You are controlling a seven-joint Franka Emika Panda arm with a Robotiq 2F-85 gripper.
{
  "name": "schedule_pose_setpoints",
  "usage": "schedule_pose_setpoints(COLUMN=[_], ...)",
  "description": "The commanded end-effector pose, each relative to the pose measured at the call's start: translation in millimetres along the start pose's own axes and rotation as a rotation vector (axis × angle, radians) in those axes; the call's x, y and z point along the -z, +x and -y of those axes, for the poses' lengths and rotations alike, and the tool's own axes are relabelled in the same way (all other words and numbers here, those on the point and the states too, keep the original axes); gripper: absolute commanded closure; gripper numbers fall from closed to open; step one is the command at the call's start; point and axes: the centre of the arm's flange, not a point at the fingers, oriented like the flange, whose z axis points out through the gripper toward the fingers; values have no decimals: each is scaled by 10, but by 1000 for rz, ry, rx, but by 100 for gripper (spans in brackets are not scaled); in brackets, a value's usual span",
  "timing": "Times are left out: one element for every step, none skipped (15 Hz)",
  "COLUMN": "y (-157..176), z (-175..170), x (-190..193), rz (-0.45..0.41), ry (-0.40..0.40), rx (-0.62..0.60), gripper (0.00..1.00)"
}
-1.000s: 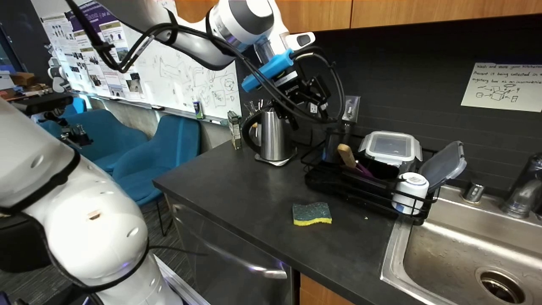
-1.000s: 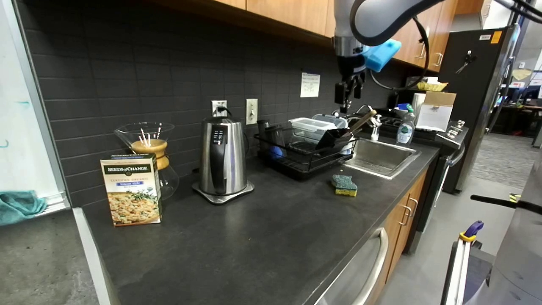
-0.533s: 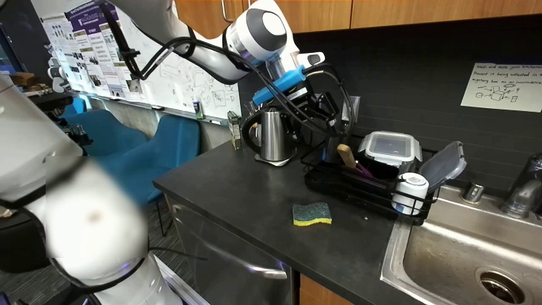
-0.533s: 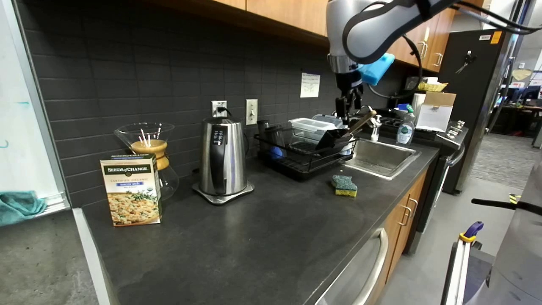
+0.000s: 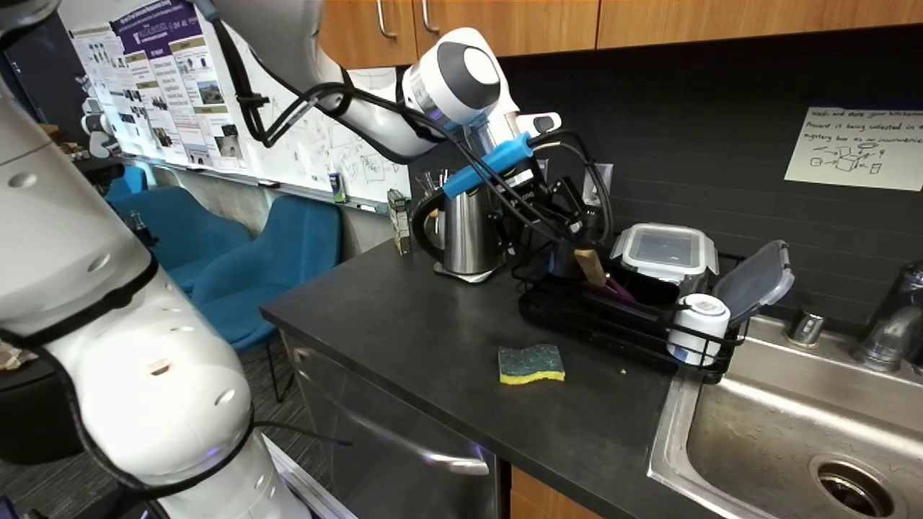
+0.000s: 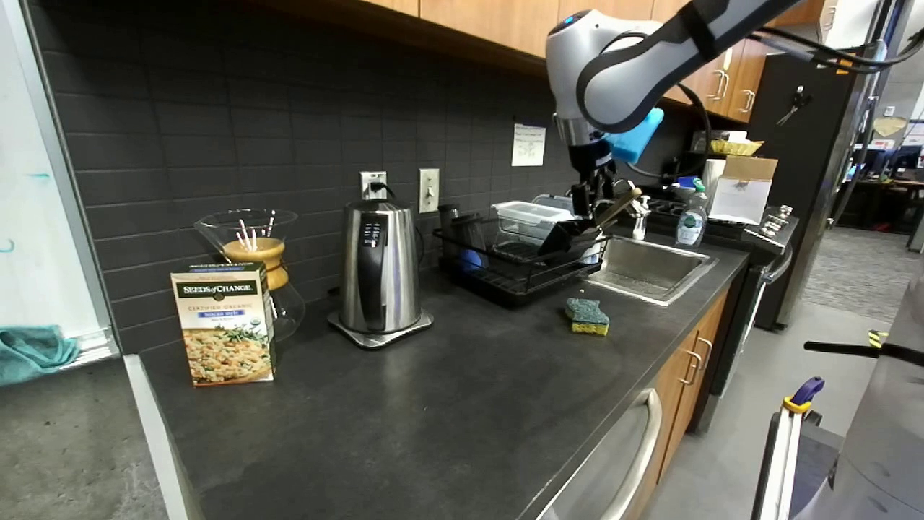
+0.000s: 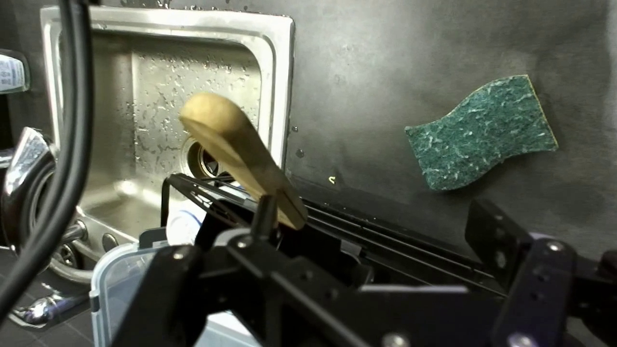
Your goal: Remove one fork from the dish rack and put it on the counter.
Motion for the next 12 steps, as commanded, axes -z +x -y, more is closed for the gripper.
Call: schedule_pose_setpoints(y=[170,193,222,230,255,285,321,353,380,410,438,464], z=[15,37,63,80,100,112,116,118,126,129,134,142], x=[-99,-115,-130,-142,-154,-156,-167,-173,-168,-176,-176,-181], rz=[-6,-8,-10,-11,-17,-24,-34,-43,-48,-56,-61,-67], ry=[-32,-35,-41,-47,-55,-68,-79,-87,-92,-96,-98,-99], rx=[2,6,11,14,13,9,6,2,-1,-5,-7,-9], gripper=[0,0,0,0,0,0,0,0,0,0,0,0])
